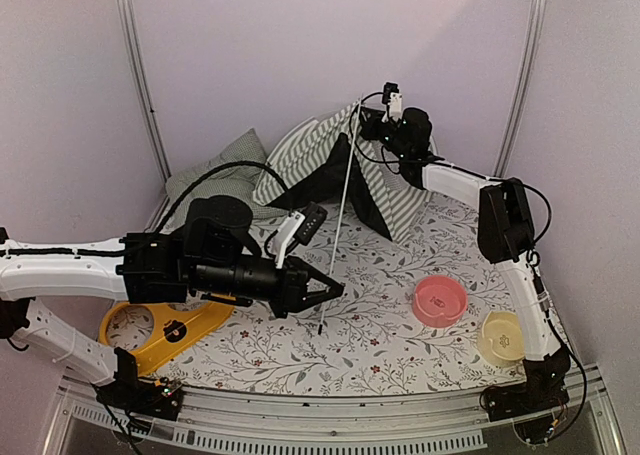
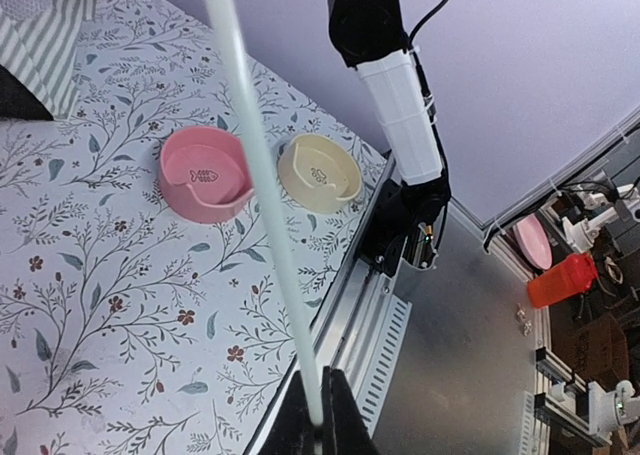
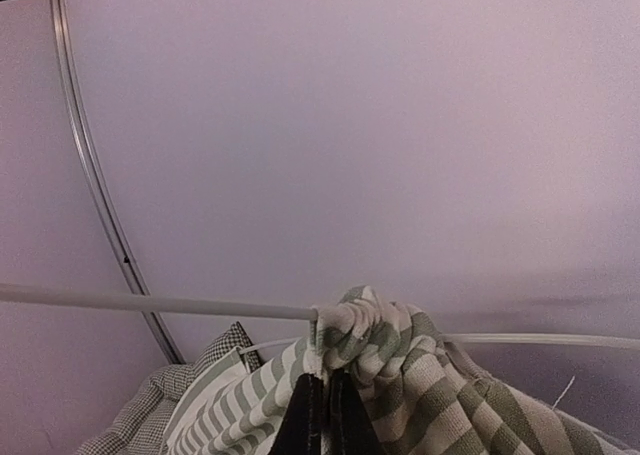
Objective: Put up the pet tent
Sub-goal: Pick up the tent fabric from the tent.
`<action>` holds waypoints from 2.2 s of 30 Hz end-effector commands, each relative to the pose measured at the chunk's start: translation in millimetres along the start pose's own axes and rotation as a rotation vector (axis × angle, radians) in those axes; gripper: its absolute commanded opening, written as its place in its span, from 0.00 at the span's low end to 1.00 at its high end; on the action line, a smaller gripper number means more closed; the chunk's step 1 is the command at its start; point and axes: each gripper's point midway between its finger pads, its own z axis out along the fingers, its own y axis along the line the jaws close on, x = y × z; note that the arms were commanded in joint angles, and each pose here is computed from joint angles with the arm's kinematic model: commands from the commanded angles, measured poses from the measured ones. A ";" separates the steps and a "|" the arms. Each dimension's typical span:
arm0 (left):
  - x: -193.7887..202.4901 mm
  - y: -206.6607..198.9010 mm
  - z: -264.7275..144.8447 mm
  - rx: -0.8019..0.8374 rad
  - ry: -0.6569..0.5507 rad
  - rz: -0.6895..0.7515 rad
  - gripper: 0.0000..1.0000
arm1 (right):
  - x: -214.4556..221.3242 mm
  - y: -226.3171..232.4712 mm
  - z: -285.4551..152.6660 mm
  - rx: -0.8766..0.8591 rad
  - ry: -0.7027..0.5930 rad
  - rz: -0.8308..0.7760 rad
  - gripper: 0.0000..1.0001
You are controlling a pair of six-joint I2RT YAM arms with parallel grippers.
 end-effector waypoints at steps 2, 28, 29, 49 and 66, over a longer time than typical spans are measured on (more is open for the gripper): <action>-12.2 7.1 -1.3 -0.066 -0.037 -0.018 0.00 | -30.2 39.2 -4.5 -0.074 -0.049 -0.065 0.00; 71.2 45.8 -39.4 -0.219 0.221 -0.274 0.00 | -36.8 61.2 -26.9 -0.078 -0.108 -0.136 0.14; 70.8 45.9 -39.1 -0.221 0.220 -0.274 0.00 | -35.1 61.0 -26.9 -0.080 -0.102 -0.134 0.16; 57.6 35.1 -38.3 -0.188 0.209 -0.247 0.00 | -10.6 13.4 -15.1 0.084 -0.057 -0.182 0.37; 57.6 32.3 -31.9 -0.177 0.225 -0.232 0.00 | -24.8 17.3 -4.3 0.108 -0.102 -0.281 0.21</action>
